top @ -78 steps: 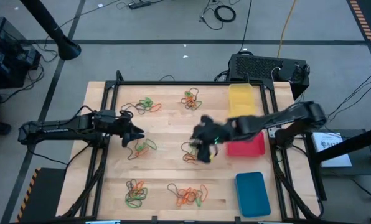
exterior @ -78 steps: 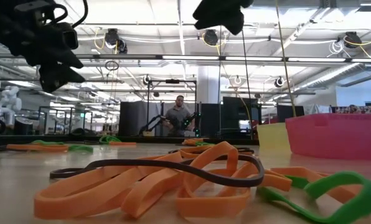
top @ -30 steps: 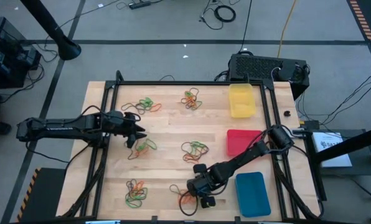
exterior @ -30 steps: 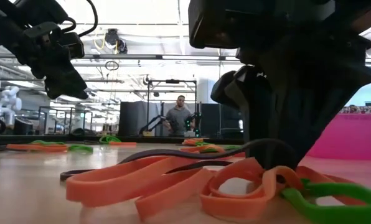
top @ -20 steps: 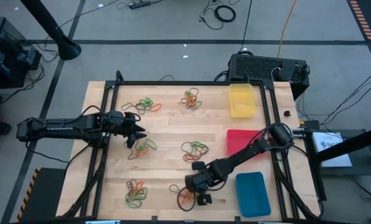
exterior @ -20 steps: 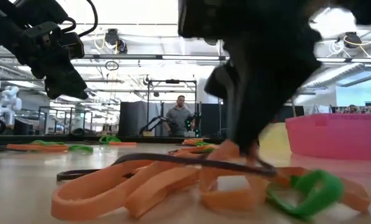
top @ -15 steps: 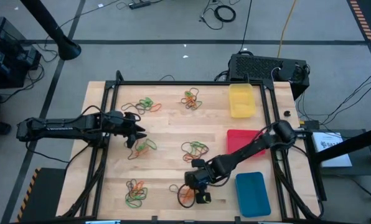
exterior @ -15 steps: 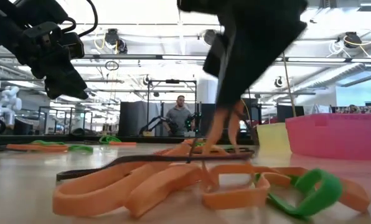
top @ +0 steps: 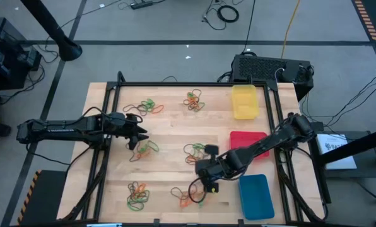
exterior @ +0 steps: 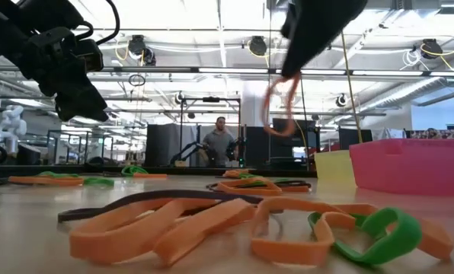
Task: Sort rubber bands into baskets
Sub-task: Put the orange rubber band into the red bin
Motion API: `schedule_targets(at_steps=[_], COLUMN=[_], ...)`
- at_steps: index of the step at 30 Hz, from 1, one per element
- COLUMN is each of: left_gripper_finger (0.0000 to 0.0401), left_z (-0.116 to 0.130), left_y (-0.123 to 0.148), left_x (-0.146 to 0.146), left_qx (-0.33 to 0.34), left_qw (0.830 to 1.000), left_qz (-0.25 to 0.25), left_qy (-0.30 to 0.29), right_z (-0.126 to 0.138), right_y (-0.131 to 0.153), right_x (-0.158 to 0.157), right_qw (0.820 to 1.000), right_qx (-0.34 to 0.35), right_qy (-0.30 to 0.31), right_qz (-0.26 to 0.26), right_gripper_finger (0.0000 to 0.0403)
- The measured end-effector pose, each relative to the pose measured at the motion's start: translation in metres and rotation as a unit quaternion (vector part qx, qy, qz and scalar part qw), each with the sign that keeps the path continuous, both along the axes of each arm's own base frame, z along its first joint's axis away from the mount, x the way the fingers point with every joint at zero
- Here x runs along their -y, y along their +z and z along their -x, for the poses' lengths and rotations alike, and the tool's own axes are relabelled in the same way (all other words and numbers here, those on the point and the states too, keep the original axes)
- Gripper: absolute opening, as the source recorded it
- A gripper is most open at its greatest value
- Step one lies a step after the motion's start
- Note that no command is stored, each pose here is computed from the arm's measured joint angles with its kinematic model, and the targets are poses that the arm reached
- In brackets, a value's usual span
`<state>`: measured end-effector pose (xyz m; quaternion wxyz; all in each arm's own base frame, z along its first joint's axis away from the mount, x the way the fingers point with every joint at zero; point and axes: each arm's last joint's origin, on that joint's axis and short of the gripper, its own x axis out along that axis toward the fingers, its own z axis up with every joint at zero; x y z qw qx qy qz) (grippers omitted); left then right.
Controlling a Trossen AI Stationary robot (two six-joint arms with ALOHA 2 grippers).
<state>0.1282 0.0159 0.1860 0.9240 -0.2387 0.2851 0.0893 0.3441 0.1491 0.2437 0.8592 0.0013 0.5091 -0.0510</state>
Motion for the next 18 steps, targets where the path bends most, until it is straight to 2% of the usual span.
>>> schedule_targets(at_steps=[8,14,18], left_gripper_finger=[0.0175,0.0175,0.0175], left_z=[0.000,0.000,0.000], left_y=[0.000,0.000,0.000], left_x=[0.000,-0.001,-0.002], left_qx=[0.000,0.000,0.000], left_qw=[1.000,1.000,0.999], left_qz=[0.002,-0.006,-0.008], left_qy=[0.002,0.022,0.040], right_z=[0.045,0.077,0.088], right_y=[0.028,0.042,0.040], right_x=[0.034,0.060,0.074], right_qw=[0.989,0.961,0.948], right_qx=[-0.104,-0.211,-0.245], right_qy=[-0.076,-0.133,-0.153], right_qz=[0.076,0.120,0.132], right_gripper_finger=[0.0000,0.0000,0.0000])
